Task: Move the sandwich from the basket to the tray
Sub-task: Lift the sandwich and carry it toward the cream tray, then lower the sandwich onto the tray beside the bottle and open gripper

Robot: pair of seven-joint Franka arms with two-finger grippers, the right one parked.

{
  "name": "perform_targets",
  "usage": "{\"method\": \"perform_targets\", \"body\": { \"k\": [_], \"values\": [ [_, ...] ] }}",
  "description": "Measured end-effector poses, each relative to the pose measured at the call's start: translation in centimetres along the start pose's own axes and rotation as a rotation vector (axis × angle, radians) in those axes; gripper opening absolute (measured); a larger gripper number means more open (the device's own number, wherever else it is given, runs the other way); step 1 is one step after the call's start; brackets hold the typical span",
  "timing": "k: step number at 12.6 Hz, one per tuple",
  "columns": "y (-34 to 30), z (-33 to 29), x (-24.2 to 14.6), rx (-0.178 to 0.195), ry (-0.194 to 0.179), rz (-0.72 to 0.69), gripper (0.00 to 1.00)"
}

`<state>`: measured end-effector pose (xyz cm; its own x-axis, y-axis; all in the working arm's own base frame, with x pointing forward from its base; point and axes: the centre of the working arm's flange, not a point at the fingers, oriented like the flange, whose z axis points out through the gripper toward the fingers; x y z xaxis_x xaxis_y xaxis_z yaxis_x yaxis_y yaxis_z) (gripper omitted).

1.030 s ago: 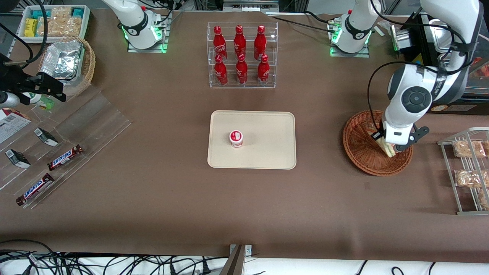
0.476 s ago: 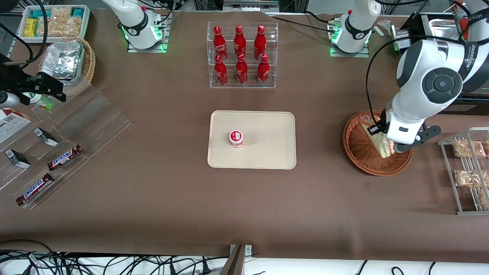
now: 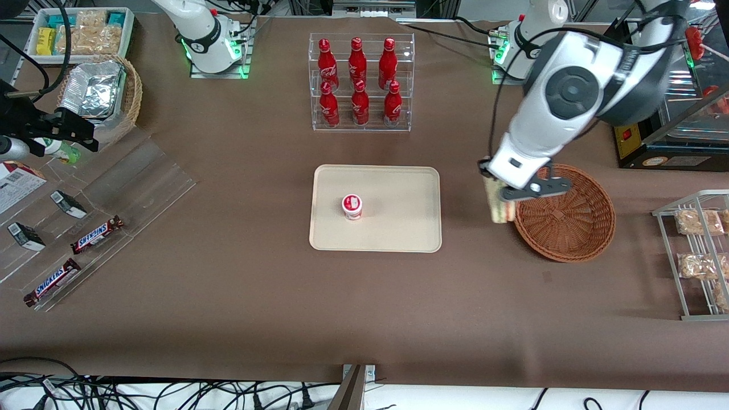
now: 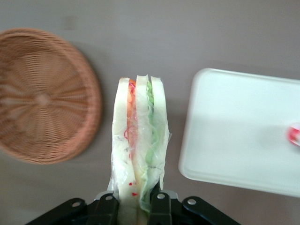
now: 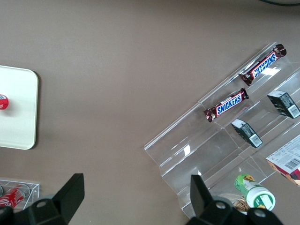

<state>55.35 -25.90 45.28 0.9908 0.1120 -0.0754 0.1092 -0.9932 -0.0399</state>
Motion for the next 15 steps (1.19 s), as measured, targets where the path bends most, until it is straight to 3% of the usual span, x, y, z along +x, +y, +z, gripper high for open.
{"method": "perform_targets", "body": {
  "k": [6,9,12,15],
  "values": [
    [9.7,4.0,-3.2,-0.109,0.016,0.049,0.22],
    [12.6,9.2,-3.2,-0.08,0.058,0.017,0.22],
    [13.8,12.6,-3.1,-0.076,0.061,0.013,0.22],
    [14.0,14.4,-2.4,-0.064,0.101,-0.008,0.22]
  ]
}}
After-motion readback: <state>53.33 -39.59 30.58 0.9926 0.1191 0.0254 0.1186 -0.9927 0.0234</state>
